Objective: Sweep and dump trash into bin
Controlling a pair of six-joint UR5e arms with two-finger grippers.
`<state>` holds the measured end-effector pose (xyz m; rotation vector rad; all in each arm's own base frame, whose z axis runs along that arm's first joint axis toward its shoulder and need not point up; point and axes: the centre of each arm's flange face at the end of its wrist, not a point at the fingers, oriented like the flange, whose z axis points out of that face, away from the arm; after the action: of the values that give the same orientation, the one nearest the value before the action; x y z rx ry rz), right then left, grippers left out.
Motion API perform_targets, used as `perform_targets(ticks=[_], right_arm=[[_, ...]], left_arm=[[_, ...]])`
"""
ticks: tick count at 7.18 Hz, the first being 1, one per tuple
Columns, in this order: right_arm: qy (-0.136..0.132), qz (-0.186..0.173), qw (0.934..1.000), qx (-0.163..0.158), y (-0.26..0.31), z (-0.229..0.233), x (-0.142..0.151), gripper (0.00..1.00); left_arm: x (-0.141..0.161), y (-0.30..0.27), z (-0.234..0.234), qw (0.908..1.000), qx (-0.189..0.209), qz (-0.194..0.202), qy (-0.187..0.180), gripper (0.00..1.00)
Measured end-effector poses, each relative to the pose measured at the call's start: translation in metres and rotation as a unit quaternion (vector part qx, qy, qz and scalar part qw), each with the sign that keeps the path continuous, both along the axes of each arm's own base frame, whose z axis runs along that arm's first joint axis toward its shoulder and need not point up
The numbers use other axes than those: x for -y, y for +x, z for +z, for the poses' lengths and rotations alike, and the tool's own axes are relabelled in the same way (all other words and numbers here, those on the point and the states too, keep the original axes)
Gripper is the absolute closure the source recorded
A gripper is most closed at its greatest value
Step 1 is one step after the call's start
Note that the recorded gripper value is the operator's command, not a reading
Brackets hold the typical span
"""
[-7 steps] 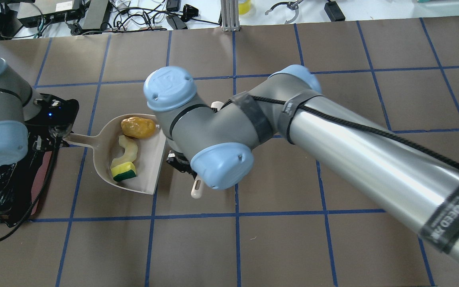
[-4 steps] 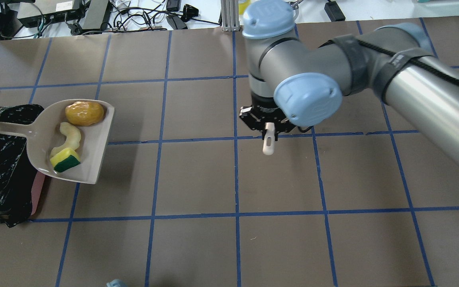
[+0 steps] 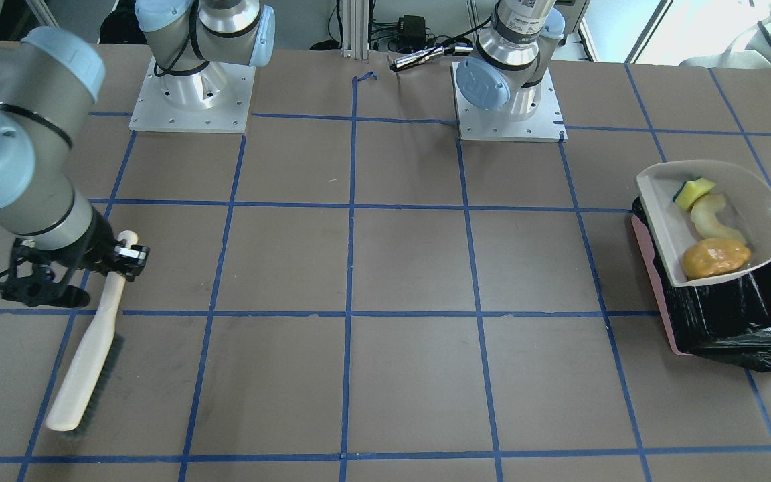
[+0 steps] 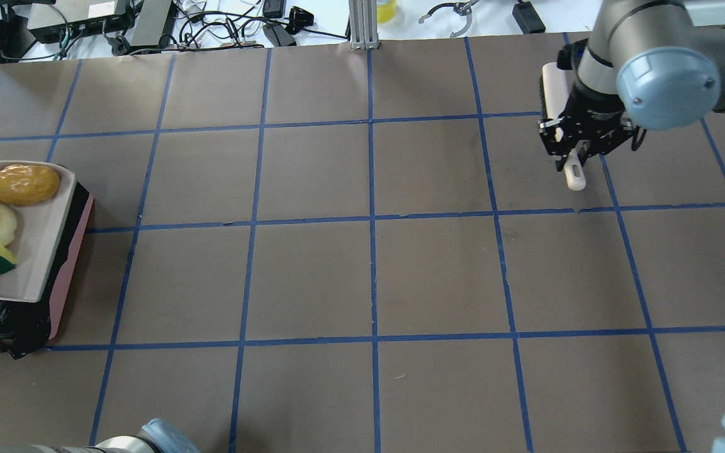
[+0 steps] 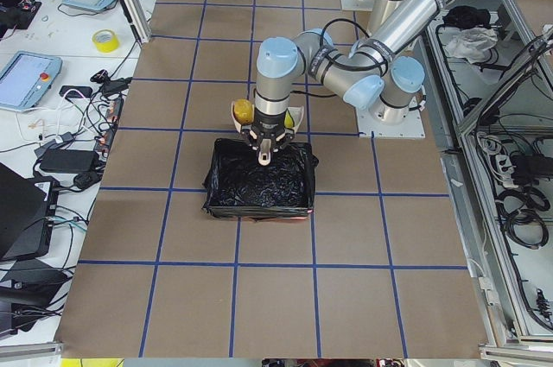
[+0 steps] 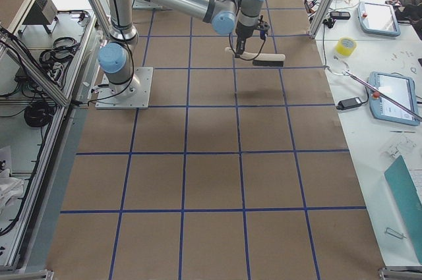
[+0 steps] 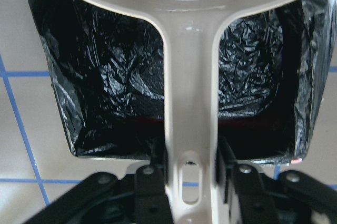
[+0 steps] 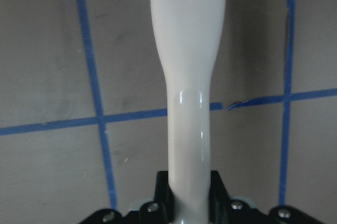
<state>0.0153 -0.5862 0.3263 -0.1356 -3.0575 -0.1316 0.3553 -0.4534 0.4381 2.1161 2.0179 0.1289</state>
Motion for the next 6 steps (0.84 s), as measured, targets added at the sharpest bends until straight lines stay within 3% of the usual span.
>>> perform_targets(ticks=[1,3,4,6], right_arm=[[-0.005,0.002,0.9999,-0.008,-0.046,-0.017,0.010,0.94],[0.001,0.009,0.9999,-0.007,-0.100,-0.054,0.010,0.94],[0.008,0.006,0.9999,0.000,-0.117,-0.069,0.005,0.94],[0.019,0.013,0.9995,0.021,-0.129,-0.079,-0.006,0.94]], left_arm=[[0.000,0.030,0.016,0.9994,0.032,-0.009,0.004,1.00],[0.001,0.069,0.036,0.9904,0.135,-0.016,0.023,1.00],[0.003,0.071,0.031,0.9824,0.182,-0.016,0.040,1.00],[0.027,0.028,0.023,0.9536,0.290,-0.026,0.075,1.00]])
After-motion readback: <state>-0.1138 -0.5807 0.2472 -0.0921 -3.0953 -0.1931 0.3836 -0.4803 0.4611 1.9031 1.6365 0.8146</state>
